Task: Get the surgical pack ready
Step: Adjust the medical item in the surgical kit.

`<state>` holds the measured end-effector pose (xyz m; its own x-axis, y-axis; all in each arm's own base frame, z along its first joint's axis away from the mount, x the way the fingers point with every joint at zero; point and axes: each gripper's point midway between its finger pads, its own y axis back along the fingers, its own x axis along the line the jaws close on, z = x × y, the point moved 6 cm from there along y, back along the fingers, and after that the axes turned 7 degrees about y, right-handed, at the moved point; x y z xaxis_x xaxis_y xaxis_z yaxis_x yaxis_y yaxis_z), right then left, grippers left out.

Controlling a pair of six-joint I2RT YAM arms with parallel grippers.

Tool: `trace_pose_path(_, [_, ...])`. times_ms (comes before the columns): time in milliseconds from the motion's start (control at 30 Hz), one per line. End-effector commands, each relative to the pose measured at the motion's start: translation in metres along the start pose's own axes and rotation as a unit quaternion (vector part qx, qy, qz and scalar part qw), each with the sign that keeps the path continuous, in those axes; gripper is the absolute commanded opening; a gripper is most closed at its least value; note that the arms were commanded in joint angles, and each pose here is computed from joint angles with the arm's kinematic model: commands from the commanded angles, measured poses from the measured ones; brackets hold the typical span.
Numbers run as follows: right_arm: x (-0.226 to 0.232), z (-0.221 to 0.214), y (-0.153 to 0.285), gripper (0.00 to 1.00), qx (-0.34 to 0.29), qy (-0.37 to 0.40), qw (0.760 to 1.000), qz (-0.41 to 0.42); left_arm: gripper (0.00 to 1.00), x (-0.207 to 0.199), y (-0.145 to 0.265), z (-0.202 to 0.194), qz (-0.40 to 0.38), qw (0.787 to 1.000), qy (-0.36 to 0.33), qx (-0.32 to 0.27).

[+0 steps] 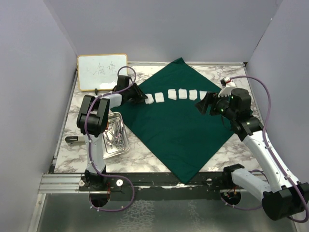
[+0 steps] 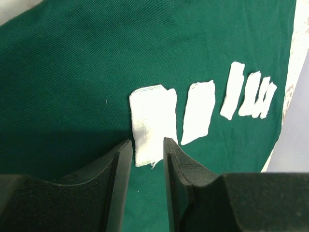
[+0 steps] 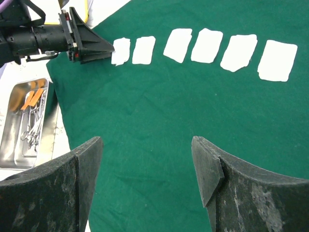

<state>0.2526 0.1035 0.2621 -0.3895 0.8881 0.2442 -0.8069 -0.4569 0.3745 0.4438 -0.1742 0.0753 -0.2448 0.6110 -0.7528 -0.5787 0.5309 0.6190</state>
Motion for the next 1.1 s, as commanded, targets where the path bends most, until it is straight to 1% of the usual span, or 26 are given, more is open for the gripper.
trace_pose_path(0, [-0.001, 0.004, 0.002, 0.75, -0.016, 0.006, 1.000, -0.005, 0.36, 0.014, -0.008, 0.002, 0.029, 0.999, 0.003, -0.013])
trace_pose_path(100, [-0.002, 0.004, 0.002, 0.75, -0.016, 0.006, 1.000, -0.006, 0.37, 0.020, -0.014, -0.001, 0.035, 0.999, 0.011, -0.004])
trace_pose_path(300, [-0.001, 0.003, 0.002, 0.75, -0.017, 0.005, 1.000, -0.006, 0.38, 0.022, -0.018, -0.001, 0.033, 0.999, 0.011, -0.005])
trace_pose_path(700, [-0.002, 0.004, 0.003, 0.75, -0.020, 0.006, 1.000, -0.007, 0.40, 0.029, -0.016, 0.001, 0.057, 0.998, 0.003, -0.018])
trace_pose_path(833, [-0.001, 0.005, 0.003, 0.75, -0.020, 0.006, 1.000, -0.006, 0.38, 0.026, -0.022, -0.002, 0.025, 1.000, -0.003, -0.002])
trace_pose_path(967, [-0.002, 0.004, 0.003, 0.75, -0.018, 0.005, 1.000, -0.007, 0.30, 0.024, -0.024, -0.004, 0.000, 1.000, 0.004, 0.001])
trace_pose_path(1067, [-0.001, 0.004, 0.003, 0.75, -0.018, 0.005, 1.000, -0.006, 0.26, 0.022, -0.022, -0.005, -0.008, 1.000, 0.006, -0.003])
